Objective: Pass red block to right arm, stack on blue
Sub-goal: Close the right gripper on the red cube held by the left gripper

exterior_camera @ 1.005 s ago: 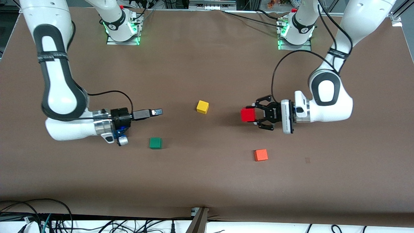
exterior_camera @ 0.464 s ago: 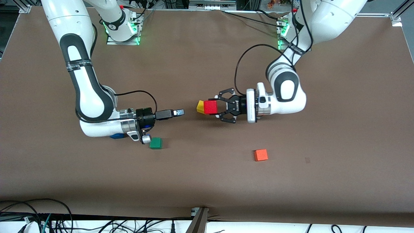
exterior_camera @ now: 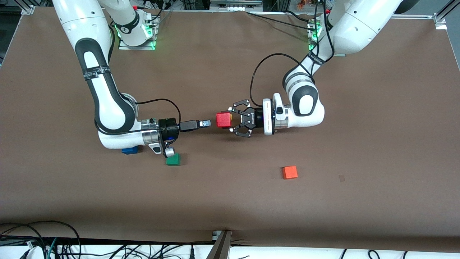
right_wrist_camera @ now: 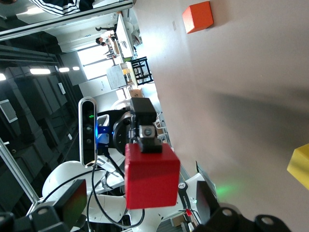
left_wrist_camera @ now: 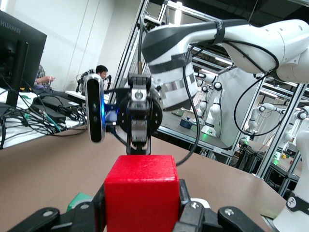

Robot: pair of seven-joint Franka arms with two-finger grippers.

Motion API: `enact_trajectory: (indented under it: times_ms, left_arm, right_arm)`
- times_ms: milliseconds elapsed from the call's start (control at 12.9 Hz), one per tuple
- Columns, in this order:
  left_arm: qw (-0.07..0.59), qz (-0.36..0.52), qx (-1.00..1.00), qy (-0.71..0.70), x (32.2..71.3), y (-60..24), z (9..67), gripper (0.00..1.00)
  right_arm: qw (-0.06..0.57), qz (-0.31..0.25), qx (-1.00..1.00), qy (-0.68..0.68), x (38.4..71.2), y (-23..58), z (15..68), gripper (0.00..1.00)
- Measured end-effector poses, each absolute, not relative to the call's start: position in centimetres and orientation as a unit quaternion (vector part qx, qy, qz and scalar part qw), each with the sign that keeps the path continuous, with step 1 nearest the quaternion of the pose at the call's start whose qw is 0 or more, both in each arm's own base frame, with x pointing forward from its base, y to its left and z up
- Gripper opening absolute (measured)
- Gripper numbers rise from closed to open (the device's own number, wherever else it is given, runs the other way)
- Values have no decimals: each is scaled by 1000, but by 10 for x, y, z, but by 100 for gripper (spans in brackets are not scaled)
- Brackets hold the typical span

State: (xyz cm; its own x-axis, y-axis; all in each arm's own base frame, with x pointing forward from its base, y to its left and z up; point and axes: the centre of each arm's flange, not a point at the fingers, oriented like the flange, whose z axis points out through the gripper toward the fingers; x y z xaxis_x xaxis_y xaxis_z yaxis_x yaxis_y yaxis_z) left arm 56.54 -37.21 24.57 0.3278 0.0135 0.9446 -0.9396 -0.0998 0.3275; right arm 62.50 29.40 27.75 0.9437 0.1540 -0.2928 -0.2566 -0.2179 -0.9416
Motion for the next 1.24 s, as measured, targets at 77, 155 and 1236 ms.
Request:
enact_trajectory:
  times_ms: [77, 155, 1236]
  left_arm:
    - [549, 444, 597, -381, 569, -376, 248, 56]
    - [549, 450, 594, -379, 571, -379, 250, 56]
    - [546, 460, 602, -358, 571, -405, 261, 56]
  right_arm:
    - [629, 162, -759, 34, 622, 295, 273, 100]
    - [630, 160, -759, 36, 619, 299, 269, 100]
    - [629, 145, -762, 42, 602, 323, 287, 84]
